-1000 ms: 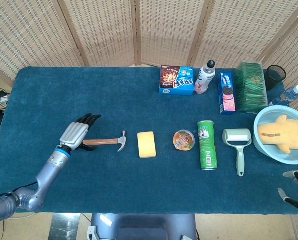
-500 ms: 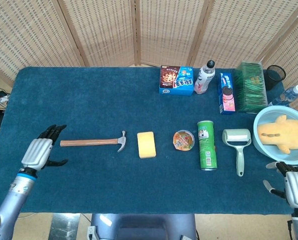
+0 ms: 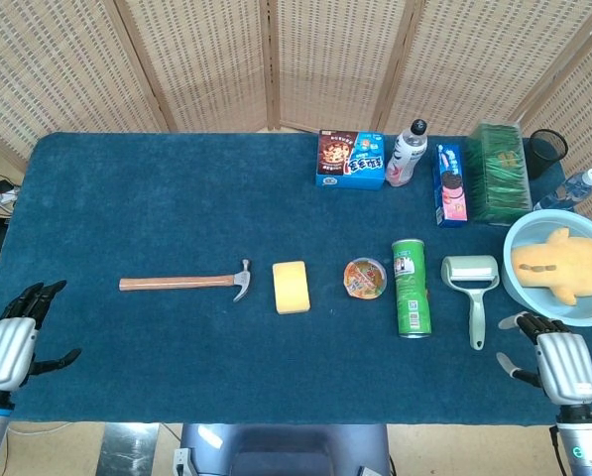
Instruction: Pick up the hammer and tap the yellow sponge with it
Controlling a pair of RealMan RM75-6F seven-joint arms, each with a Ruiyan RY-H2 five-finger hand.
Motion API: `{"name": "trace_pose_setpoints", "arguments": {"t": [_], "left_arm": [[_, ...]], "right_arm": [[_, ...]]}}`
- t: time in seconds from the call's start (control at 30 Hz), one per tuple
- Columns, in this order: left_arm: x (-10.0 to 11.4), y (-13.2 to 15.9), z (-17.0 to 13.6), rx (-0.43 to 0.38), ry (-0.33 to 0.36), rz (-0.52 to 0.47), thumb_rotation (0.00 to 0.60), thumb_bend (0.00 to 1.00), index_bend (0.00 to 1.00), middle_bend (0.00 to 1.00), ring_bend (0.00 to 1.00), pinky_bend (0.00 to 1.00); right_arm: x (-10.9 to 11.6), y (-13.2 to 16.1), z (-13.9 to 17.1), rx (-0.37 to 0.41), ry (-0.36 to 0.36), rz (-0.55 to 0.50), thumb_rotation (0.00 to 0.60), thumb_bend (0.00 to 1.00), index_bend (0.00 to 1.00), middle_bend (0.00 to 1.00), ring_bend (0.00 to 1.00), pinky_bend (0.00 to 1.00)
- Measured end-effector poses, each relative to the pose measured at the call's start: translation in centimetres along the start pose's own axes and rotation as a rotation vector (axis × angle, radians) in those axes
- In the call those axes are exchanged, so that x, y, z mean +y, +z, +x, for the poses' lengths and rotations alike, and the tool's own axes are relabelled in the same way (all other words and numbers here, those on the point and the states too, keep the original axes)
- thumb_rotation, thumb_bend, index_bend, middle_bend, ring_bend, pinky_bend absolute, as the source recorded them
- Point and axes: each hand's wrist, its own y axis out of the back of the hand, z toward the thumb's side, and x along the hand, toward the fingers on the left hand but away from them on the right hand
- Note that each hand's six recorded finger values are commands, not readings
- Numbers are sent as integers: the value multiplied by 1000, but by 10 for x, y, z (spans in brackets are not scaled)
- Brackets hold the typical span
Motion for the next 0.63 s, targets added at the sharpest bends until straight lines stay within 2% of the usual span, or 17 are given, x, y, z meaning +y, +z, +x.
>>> {"name": "trace_pose_setpoints", "arguments": {"t": [0.3,0.63], "left_arm": [[2,-2,-8,8,36,6,600,191,114,181,103,154],[3,8,-6,-9,48,10,600,192,114,181,112,154]], "right_arm": [[-2,6,-2,21,20,8,600,254,412,439,475,394],[1,-6,6,-3,23,4,600,253,412,439,475,394]]}}
